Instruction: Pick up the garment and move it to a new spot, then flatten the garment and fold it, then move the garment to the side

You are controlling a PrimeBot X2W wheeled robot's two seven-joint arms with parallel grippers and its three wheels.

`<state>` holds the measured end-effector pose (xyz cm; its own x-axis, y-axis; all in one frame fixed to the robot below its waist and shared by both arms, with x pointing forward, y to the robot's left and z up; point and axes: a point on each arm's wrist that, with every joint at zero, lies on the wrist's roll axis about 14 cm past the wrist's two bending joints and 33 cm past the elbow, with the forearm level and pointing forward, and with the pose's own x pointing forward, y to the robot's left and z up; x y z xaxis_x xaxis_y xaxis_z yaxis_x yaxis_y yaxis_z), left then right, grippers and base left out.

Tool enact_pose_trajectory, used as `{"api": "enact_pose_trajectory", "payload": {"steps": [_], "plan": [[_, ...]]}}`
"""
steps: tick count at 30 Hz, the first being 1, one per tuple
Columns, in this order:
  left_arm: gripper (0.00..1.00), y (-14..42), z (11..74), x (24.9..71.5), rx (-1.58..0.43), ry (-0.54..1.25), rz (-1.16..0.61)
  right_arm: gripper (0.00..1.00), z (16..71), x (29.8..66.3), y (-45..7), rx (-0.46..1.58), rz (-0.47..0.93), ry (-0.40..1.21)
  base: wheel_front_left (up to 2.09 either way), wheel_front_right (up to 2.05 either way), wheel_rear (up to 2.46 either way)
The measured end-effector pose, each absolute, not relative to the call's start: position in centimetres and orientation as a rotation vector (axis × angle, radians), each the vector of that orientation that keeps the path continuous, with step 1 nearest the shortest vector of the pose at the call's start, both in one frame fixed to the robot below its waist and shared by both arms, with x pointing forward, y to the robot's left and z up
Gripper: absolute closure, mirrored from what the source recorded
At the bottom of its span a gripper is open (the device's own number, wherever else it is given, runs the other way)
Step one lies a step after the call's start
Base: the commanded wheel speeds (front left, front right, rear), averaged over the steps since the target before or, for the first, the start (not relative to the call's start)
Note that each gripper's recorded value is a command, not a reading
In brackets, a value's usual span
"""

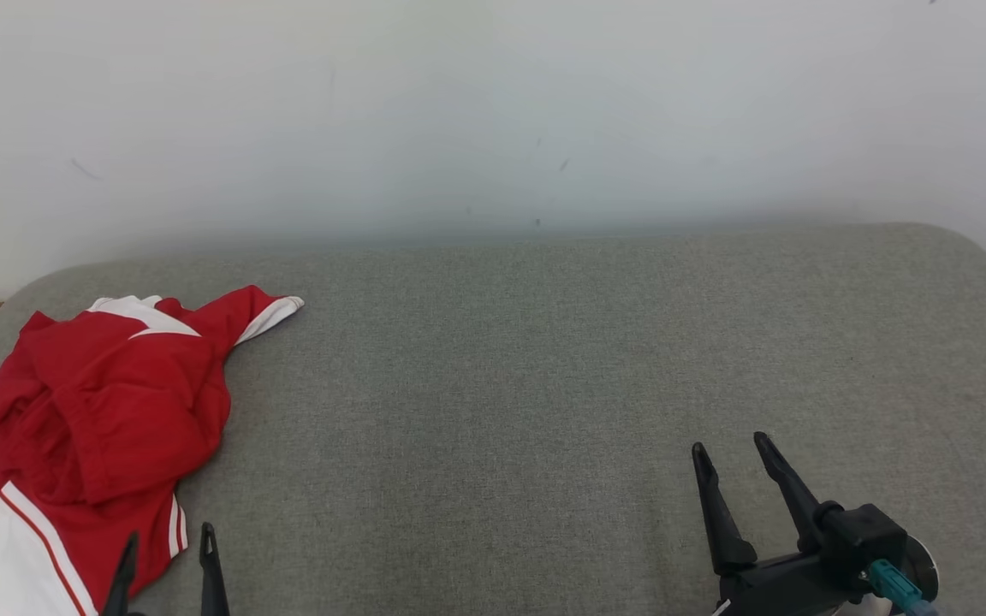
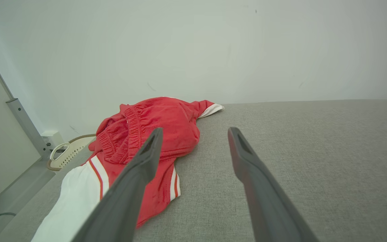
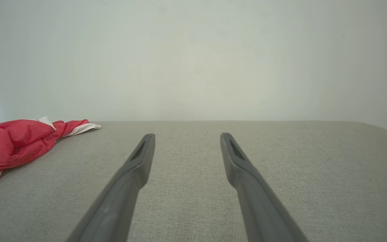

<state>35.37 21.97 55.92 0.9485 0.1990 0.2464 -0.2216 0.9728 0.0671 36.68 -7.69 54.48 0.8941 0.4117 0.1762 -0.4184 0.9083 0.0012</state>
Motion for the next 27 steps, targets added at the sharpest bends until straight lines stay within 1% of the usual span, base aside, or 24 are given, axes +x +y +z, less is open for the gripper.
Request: {"api": "enact_pose_trajectory", "payload": {"steps": [8, 14, 27], "plan": [[0.0, 22.2, 55.9, 35.1, 0.128, -0.242, 0.218, 0.0, 54.1, 36.5, -8.0, 0.028, 0.412, -0.176, 0.0, 0.0, 0.0], [0.0, 22.1, 55.9, 35.2, 0.123, -0.242, 0.218, 0.0, 54.4, 36.9, -9.1, 0.04, 0.366, -0.183, 0.0, 0.0, 0.0], [0.0, 21.8, 55.2, 35.1, 0.099, -0.218, 0.189, 0.0, 53.7, 36.8, -9.1, 0.053, 0.355, -0.163, 0.0, 0.0, 0.0]]}}
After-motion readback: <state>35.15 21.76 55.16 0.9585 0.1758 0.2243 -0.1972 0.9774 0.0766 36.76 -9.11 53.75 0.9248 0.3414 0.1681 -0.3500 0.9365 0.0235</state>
